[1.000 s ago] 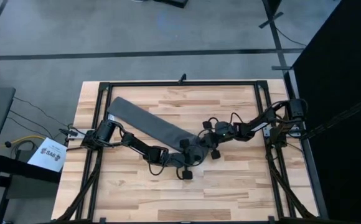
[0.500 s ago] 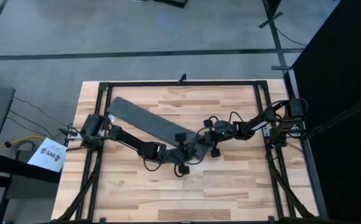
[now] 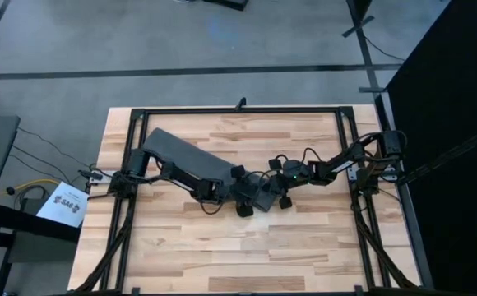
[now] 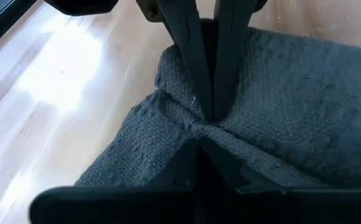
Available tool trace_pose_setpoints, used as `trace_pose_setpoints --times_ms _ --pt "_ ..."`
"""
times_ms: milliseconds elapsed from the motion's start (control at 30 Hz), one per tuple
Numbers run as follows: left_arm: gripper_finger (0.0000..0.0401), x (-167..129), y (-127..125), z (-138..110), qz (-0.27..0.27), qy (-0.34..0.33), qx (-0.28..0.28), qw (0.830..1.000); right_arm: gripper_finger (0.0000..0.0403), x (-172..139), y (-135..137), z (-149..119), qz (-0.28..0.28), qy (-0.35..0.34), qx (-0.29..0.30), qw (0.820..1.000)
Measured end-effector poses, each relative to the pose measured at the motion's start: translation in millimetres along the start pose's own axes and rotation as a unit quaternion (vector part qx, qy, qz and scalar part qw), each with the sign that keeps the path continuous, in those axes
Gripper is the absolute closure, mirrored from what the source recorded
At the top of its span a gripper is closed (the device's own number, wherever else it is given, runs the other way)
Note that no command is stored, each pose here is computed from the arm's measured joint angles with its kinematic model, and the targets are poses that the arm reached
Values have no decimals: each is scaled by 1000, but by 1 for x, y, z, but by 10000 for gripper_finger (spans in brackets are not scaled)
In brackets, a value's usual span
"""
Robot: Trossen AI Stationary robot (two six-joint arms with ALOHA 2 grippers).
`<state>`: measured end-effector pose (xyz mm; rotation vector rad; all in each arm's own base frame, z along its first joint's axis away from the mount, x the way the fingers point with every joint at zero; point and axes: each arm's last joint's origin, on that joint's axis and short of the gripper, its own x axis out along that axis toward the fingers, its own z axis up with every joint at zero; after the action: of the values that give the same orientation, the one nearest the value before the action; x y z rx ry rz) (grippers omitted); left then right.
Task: Roll towel
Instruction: Roll the gray towel
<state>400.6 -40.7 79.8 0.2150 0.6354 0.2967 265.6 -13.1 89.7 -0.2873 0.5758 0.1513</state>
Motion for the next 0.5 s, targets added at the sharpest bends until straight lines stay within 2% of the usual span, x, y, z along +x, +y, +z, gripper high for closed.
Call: trace_pose_setpoints --times_ms 133,300,400,500 --pt "395 0 -1 -1 -1 3 2 1000 403 -5 -1 6 11 -13 -9 1000" --pt "395 0 -1 -5 -2 19 11 1000 403 -17 -12 19 -6 -48 -18 999" --pt "395 -1 -4 -6 2 25 12 1000 403 -19 -16 15 -6 -35 -14 999" --pt "395 -1 -4 -6 4 25 11 1000 403 -14 -16 7 21 -25 -4 999"
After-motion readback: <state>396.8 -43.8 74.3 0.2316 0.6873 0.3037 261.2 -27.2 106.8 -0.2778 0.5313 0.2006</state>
